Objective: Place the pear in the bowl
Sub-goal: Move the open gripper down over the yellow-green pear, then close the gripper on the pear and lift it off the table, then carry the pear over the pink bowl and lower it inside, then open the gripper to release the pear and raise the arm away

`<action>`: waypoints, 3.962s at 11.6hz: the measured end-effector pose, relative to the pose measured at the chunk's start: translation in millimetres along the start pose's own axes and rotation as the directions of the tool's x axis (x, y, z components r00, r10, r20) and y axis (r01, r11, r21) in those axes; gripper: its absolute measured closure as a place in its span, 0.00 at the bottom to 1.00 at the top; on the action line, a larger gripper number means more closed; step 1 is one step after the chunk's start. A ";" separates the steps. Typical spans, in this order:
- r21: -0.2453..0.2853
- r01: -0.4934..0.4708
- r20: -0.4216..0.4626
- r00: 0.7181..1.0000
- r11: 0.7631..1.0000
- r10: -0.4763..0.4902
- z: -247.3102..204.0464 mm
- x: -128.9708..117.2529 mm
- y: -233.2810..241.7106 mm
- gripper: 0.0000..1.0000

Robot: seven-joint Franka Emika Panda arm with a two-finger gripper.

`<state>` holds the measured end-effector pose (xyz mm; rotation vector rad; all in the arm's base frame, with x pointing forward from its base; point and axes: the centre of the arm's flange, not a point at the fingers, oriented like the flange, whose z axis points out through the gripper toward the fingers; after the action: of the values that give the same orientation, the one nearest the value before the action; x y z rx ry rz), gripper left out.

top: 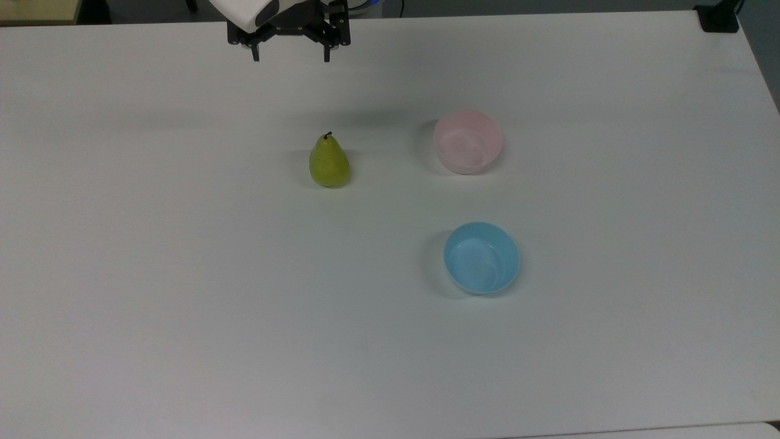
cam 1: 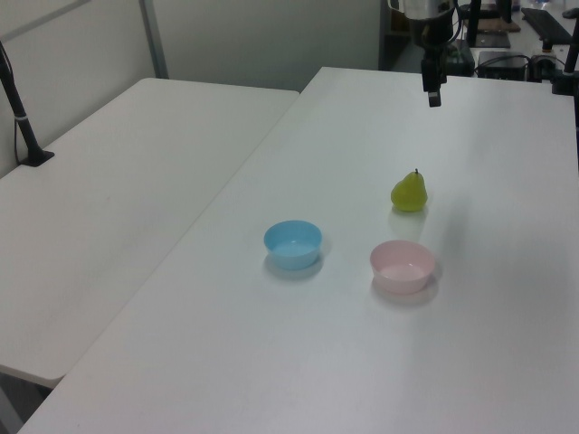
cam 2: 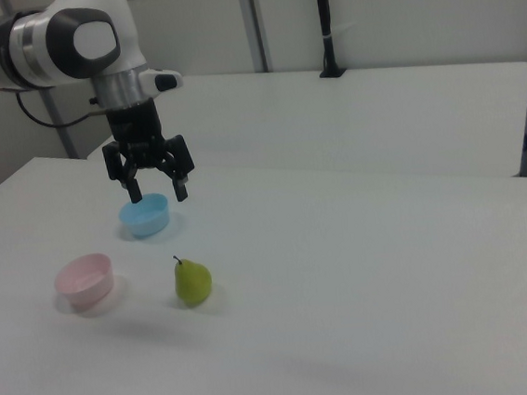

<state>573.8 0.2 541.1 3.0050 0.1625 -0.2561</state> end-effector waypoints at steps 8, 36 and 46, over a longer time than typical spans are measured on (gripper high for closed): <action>0.088 0.039 0.010 0.999 0.995 -0.040 26.4 19.2 -6.1 0.00; 0.043 0.284 0.027 0.958 0.958 -0.285 82.2 50.6 -266.4 0.38; 0.028 0.307 0.035 0.951 0.951 -0.308 130.9 70.4 -300.3 0.00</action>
<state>586.6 286.4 367.4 2.9825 0.6313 -0.3465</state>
